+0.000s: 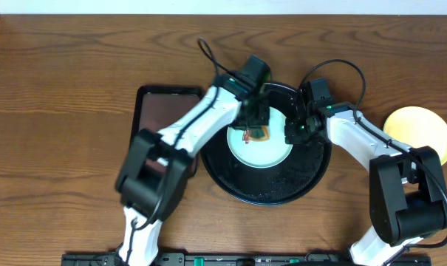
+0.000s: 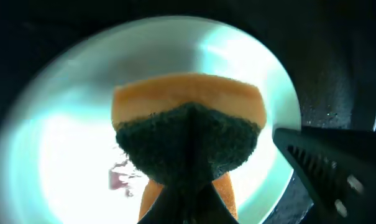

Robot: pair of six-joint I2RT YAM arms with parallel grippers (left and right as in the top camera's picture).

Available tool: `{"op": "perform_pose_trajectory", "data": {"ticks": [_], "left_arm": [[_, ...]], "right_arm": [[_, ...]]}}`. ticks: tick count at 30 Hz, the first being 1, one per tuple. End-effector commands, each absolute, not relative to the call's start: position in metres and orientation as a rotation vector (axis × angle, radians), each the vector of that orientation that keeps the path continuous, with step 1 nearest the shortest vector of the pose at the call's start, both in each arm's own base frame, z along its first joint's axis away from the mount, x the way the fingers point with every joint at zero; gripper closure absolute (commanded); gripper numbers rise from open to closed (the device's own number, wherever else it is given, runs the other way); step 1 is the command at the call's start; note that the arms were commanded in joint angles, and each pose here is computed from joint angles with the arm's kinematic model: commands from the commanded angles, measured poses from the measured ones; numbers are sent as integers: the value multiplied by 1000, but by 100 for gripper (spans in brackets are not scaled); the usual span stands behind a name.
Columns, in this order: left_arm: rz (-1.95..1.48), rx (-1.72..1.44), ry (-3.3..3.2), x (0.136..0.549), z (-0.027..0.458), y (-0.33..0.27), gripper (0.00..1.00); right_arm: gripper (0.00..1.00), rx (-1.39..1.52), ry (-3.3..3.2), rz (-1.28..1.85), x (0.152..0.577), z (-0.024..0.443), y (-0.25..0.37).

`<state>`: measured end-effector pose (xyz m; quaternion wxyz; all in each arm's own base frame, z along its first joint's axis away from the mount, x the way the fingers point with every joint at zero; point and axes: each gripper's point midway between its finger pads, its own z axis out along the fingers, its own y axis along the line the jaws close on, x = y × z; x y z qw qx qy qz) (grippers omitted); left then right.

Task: Clean dirty plates on tray and stack at the side
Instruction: 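Scrub the pale green plate's red sauce with the sponge in the left gripper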

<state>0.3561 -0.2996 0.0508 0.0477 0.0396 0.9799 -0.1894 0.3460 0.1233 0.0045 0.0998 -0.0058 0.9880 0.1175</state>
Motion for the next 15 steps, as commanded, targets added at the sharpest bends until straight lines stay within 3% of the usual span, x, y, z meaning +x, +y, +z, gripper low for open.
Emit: {"op": "perform_pose_trajectory", "data": {"ticks": [1,4,7,15], "left_arm": [[-683,137,3059,341,30,-323,93],[-564,98,3113,340,7,-307,93],[-223,24,3100,353,-4,-260,93],[496,105,2930,371,6,-172,92]], "right_arm": [[99,-18,2947,284,338,-1,119],[99,-18,2955,281,336,-2,118],[99,-18,2958,280,336,-2,118],[99,-17,2958,279,336,-2,118]]}}
